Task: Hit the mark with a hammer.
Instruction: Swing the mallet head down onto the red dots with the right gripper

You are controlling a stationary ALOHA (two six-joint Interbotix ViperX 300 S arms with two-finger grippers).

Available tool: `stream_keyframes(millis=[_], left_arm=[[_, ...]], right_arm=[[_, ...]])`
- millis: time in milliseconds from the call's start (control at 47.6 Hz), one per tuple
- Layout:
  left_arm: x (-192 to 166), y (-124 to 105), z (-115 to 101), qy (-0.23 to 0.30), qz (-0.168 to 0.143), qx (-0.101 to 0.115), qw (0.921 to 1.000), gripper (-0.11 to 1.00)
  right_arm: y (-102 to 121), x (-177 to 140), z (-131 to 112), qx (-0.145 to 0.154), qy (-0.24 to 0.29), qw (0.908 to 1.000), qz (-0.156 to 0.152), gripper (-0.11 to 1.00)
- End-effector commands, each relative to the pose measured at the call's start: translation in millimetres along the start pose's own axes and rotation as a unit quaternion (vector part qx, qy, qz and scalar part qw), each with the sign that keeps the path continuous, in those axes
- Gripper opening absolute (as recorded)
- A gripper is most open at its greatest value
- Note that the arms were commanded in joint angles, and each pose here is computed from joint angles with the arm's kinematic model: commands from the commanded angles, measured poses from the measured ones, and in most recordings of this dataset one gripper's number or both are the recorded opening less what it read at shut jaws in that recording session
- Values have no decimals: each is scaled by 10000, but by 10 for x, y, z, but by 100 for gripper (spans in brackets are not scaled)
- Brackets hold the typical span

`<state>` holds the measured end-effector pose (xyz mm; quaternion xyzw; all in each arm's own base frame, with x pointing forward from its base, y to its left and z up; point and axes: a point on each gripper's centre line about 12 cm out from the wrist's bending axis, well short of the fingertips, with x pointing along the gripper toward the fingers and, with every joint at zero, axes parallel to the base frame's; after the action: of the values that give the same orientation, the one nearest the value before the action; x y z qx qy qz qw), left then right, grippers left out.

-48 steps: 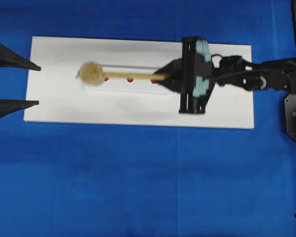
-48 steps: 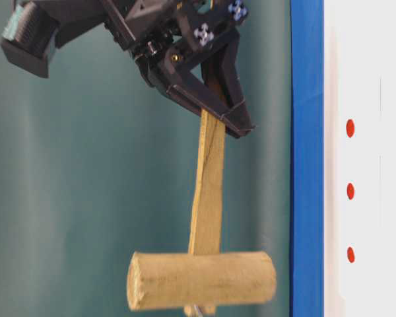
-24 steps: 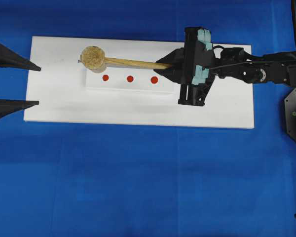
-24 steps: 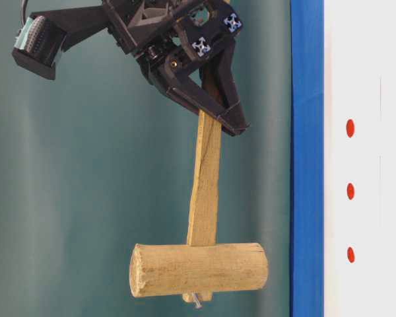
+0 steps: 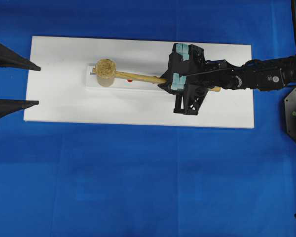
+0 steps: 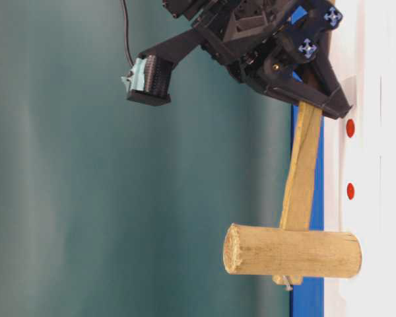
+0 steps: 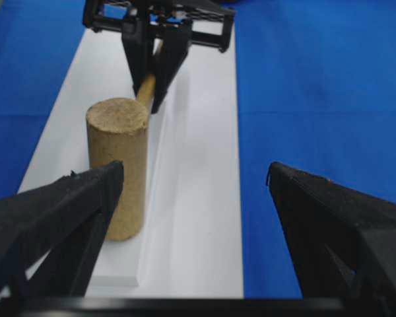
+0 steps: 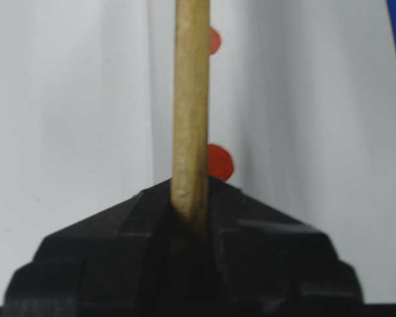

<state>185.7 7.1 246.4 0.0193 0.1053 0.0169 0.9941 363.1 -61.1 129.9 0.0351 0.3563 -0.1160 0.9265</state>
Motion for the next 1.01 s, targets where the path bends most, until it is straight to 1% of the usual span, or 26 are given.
stream_keyframes(millis=[0, 147, 315, 441, 525, 652, 820, 988], left_arm=[[7, 5, 43, -53, 10, -9, 10000, 88], [7, 5, 43, -53, 10, -17, 10000, 88], [7, 4, 35, -38, 9, -9, 10000, 88], [7, 4, 35, -38, 9, -9, 10000, 88], [7, 4, 35, -38, 9, -9, 10000, 88], [7, 4, 35, -38, 9, -9, 10000, 88], [7, 5, 37, -46, 10, -9, 10000, 88], [7, 4, 35, -38, 9, -9, 10000, 88]], right_arm=[[-9, -91, 142, 11, -281, 9996, -60, 2], [-26, -237, 280, -3, -592, 9982, -111, 2], [-5, -565, 386, -62, -1001, 9949, -53, 2], [-9, -814, 369, -68, -1296, 9915, -98, 2], [-30, -934, 306, -38, -1414, 9898, -154, 2], [-36, -1001, 262, 26, -1460, 9892, -161, 2], [-25, -1001, 258, 6, -1464, 9891, -154, 2], [-38, -938, 148, -1, -1293, 9914, -198, 2]])
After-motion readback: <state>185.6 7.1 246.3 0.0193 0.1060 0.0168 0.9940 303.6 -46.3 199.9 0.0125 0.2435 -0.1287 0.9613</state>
